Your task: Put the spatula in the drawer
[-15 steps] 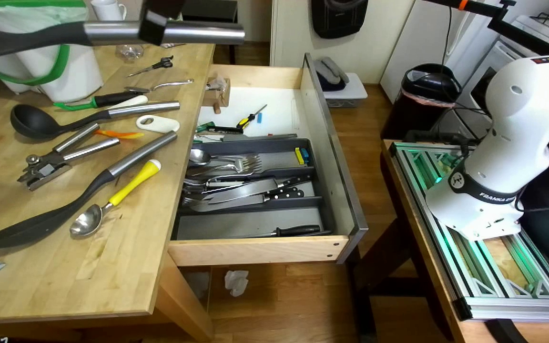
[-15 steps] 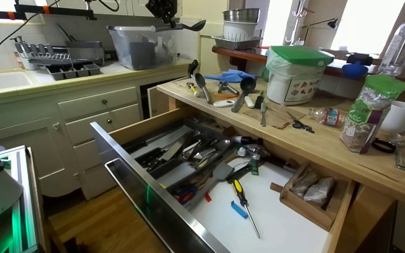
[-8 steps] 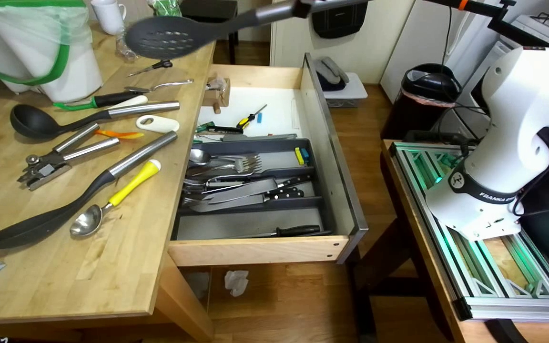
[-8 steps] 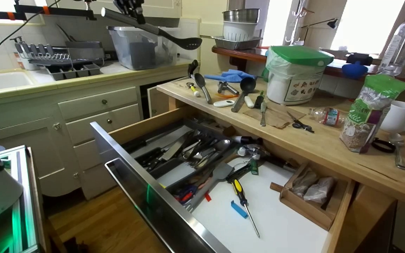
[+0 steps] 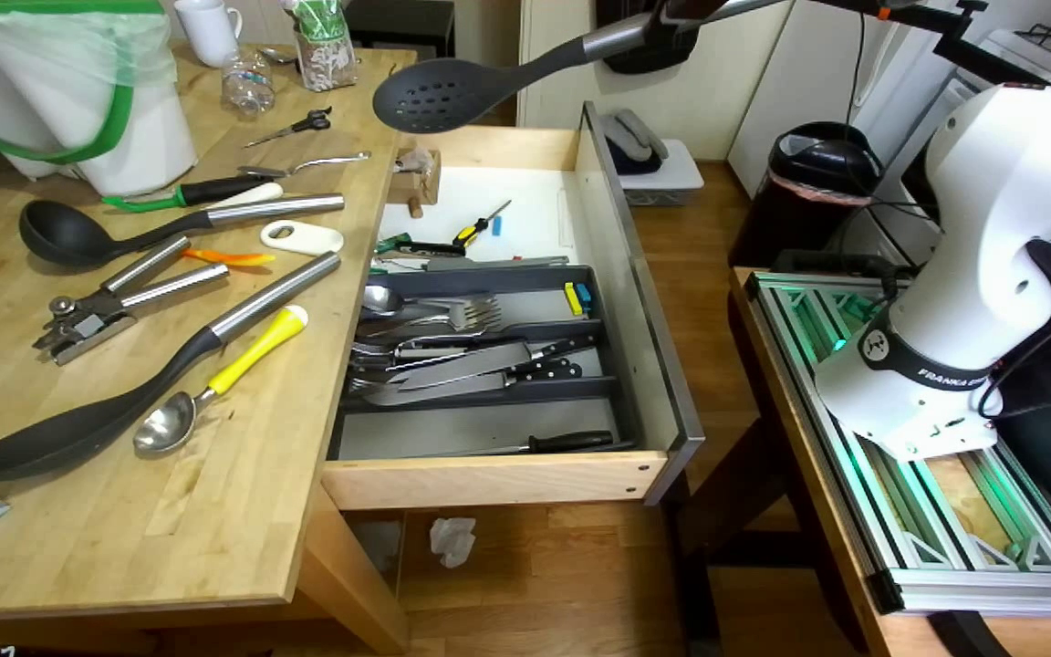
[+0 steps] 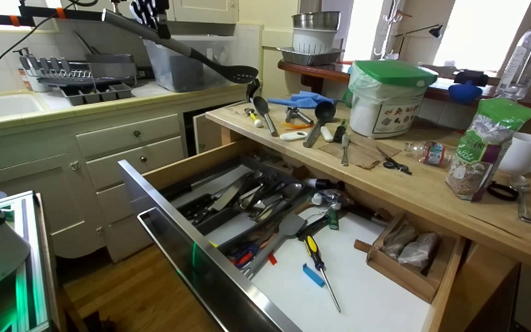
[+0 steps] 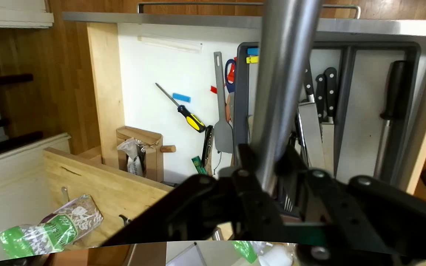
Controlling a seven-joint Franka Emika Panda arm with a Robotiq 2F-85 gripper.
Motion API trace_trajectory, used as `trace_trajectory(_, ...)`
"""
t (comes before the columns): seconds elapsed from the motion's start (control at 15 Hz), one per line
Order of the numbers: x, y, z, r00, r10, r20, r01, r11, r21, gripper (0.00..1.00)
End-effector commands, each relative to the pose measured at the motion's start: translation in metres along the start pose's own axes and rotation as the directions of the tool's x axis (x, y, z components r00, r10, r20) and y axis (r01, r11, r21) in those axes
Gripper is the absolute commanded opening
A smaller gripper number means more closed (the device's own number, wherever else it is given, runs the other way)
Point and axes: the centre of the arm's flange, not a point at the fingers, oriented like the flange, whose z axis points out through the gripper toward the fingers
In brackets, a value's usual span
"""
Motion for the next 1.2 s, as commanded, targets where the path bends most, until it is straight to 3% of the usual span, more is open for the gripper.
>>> trace_trajectory(0.0,0.0,0.0,0.0,1.0,0.0,0.0,0.0,1.0,0.0,0.24)
trace_trajectory(0.07,0.0,0.0,0.0,1.0,0.0,0.0,0.0,1.0,0.0,0.06)
trace_trajectory(0.47,-0.03,-0.07,0.023,0.999,-0.019,0.033,0.012,0.978,0.207,0.06)
trace_trajectory(0.73,-0.054,-0.09,0.048,0.995,-0.025,0.098,0.002,0.974,0.228,0.06)
trace_trajectory(0.8,-0.056,-0.092,0.059,0.998,-0.026,0.061,0.014,0.98,0.198,0.06)
trace_trajectory(1.13,-0.063,-0.103,0.107,0.998,-0.048,-0.034,0.056,0.958,0.28,0.06)
